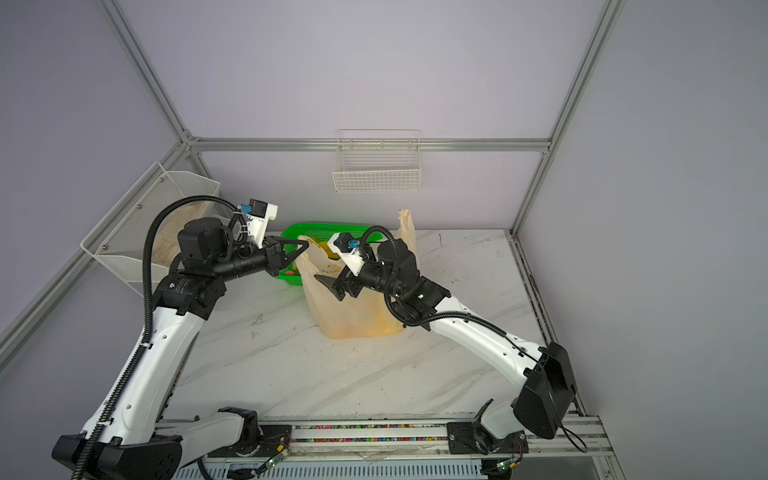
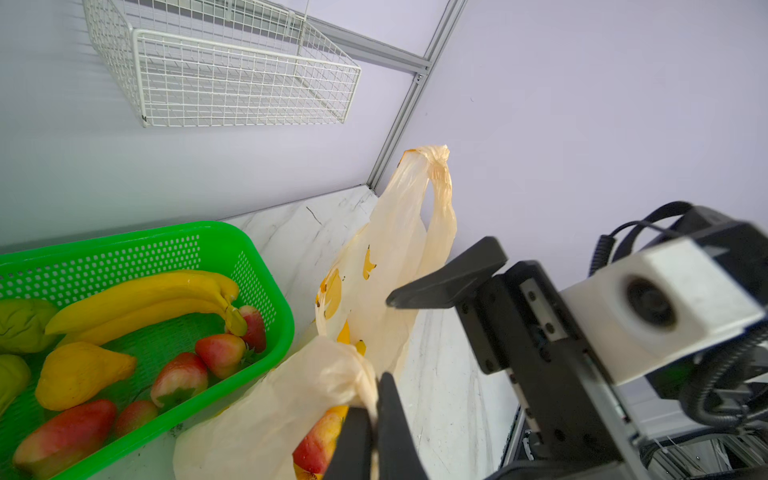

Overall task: Place the fake fruits into the plastic bag and tie a complex knot
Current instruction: 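Grasp a cream bag handle with the right gripper and lift it upward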

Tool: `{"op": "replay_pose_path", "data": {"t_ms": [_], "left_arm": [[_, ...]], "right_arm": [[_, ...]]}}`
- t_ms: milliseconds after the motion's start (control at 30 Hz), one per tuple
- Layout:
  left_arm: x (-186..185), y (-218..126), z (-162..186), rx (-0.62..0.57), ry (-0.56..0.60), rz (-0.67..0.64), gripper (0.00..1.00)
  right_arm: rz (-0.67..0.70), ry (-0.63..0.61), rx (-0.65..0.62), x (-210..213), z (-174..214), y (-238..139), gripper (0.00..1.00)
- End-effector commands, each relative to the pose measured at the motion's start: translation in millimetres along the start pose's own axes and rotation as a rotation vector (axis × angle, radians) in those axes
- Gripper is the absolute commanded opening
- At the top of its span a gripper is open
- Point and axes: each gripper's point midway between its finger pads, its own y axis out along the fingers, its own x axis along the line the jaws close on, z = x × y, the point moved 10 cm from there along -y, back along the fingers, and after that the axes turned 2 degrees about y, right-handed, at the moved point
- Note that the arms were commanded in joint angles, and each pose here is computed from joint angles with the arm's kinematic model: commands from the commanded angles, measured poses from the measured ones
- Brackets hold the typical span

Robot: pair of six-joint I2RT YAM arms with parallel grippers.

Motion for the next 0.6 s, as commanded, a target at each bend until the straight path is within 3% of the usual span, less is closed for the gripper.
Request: {"op": "replay_pose_path", "data": {"t_ms": [0, 400, 467, 567], "left_arm": [[-2.2, 1.0, -0.8, -0.012, -0.015, 0.039, 0.00], [-5.4, 0.8, -3.8, -0.018, -0.019, 0.075, 0.00], [-5.0, 1.4, -4.1, -0.019, -0.021, 0.077, 0.00], [-3.7, 0.6, -6.1, -0.030, -0.043, 0.057, 0.00]], "right_arm": [[-0.087, -0.062, -0.196, 6.2, -8.3, 2.7, 0.97], [-0.046, -0.029, -0.248, -4.2, 31.0, 47.1, 0.94], [-0.030, -0.028, -0.260, -5.2, 37.1, 49.4, 0.82], [-0.024, -0.003, -0.258, -6.0, 46.5, 51.6, 0.46]]}}
